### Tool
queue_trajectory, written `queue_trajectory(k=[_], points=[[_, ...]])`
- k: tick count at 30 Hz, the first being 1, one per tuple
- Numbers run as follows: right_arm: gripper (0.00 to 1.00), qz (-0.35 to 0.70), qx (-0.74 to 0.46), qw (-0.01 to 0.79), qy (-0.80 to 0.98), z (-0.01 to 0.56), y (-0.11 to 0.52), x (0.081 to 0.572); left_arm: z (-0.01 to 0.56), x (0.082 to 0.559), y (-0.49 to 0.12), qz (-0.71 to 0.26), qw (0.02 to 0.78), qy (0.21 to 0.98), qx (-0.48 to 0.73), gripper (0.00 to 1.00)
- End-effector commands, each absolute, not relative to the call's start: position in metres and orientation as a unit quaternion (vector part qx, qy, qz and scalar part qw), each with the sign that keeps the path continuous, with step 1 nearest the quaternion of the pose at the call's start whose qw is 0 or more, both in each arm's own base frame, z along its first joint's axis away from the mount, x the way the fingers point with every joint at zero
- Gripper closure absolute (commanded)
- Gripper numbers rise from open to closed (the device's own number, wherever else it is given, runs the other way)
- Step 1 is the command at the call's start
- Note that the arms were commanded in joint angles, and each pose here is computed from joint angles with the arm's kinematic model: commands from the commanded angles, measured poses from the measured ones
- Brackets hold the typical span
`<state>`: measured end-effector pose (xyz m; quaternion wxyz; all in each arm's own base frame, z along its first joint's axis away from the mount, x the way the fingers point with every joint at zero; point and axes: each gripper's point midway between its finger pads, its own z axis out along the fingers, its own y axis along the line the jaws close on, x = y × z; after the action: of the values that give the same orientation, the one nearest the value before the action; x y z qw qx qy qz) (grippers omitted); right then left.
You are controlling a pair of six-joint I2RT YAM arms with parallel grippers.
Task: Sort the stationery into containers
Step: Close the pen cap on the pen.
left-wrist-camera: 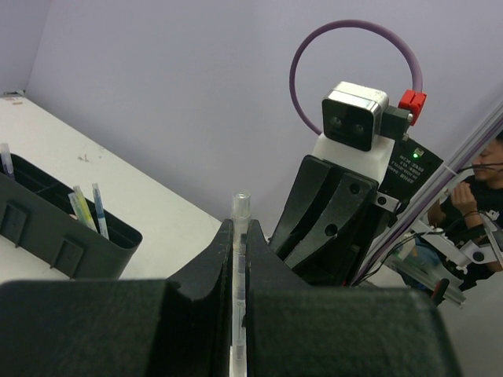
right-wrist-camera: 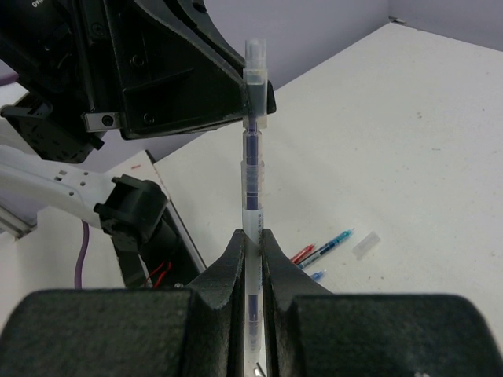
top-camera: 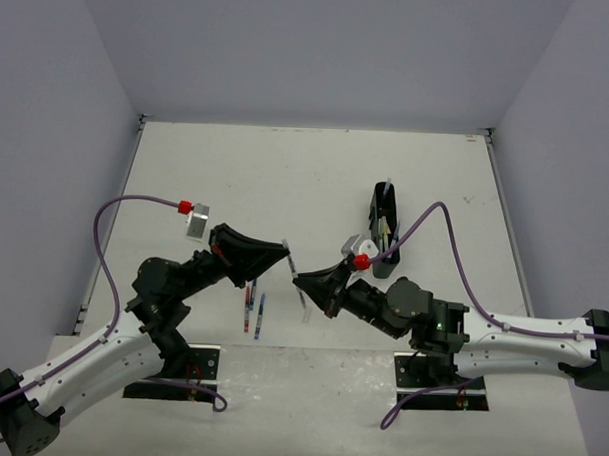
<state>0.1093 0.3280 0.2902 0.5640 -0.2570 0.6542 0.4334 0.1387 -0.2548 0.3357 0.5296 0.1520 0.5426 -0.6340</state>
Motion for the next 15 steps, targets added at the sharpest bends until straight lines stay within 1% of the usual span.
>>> queue_trajectory(k=[1,12,15], points=[[1.0,0.463,-0.223,0.58,0.632,0.331,0.328,0.113,0.33,0.134,-0.257,-0.634,0.53,0.536,0.171,1.0],[1.0,0.478,-0.197,0.585,0.625,0.358,0.326,0.118,0.321,0.129,-0.258,-0.636,0.525,0.534,0.189,1.0],[1.0,0.484,-0.203,0.585,0.618,0.363,0.332,0.116,0.322,0.129,-0.258,-0.636,0.526,0.532,0.188,0.94]])
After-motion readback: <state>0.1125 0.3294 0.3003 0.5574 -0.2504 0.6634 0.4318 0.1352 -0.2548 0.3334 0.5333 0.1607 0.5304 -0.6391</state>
